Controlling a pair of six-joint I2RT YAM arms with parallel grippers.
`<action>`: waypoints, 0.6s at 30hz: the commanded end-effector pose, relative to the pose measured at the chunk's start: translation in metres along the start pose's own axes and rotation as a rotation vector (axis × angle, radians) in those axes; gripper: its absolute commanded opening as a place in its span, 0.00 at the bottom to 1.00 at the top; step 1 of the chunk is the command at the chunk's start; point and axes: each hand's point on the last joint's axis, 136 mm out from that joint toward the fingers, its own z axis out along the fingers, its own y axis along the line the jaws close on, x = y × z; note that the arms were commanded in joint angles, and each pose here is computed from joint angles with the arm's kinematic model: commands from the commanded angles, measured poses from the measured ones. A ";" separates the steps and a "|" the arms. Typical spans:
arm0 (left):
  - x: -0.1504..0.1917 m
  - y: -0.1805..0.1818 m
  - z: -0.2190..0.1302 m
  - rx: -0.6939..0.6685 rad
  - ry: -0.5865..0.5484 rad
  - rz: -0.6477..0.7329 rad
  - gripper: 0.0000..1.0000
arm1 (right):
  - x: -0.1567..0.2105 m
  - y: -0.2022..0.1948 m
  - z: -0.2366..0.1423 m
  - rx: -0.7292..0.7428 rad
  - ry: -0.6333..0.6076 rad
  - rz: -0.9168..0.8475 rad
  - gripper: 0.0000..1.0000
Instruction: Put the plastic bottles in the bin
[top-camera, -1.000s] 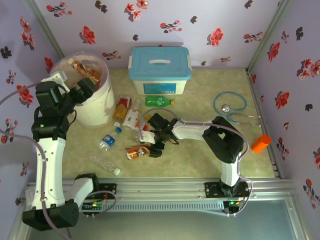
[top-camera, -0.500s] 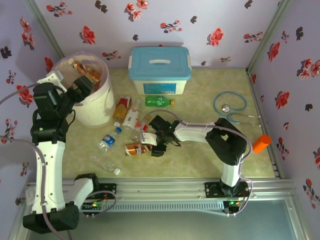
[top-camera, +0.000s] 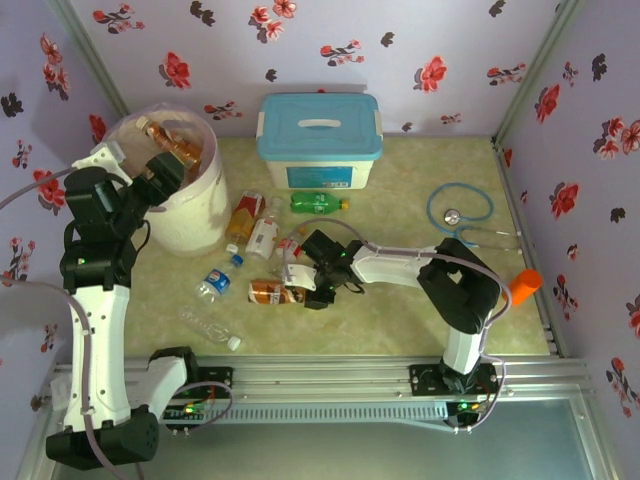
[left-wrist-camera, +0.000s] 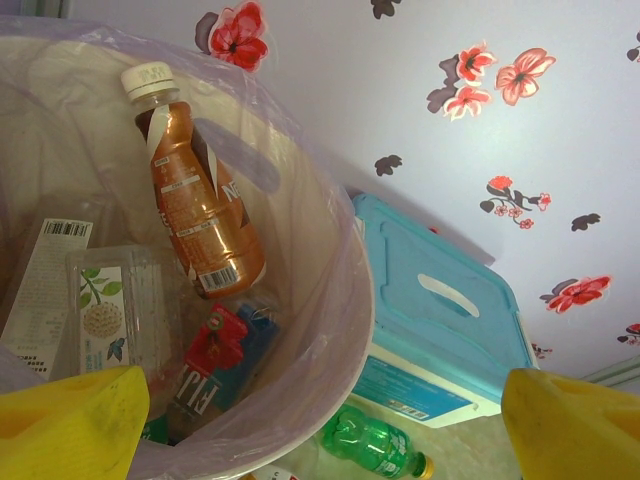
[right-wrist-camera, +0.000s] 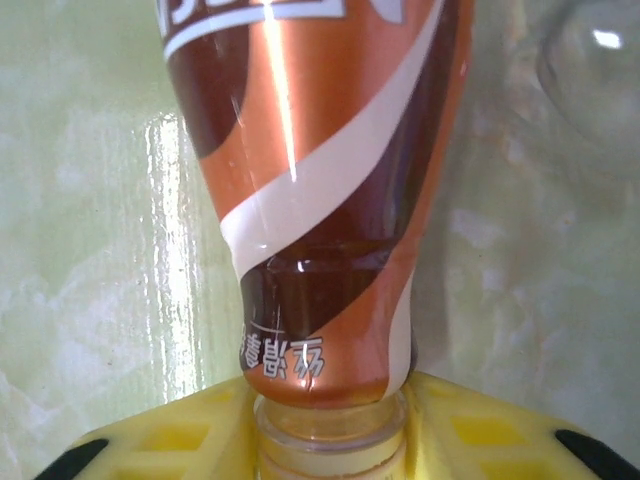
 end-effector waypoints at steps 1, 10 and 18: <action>-0.009 -0.003 -0.004 0.005 -0.047 0.013 0.91 | -0.004 0.003 -0.001 -0.010 -0.002 0.008 0.26; -0.014 -0.007 -0.006 0.012 -0.056 0.010 0.91 | -0.015 0.015 -0.025 -0.041 -0.060 -0.008 0.25; 0.002 -0.034 0.004 0.141 0.014 -0.052 0.95 | -0.034 -0.004 -0.099 0.077 -0.254 0.085 0.26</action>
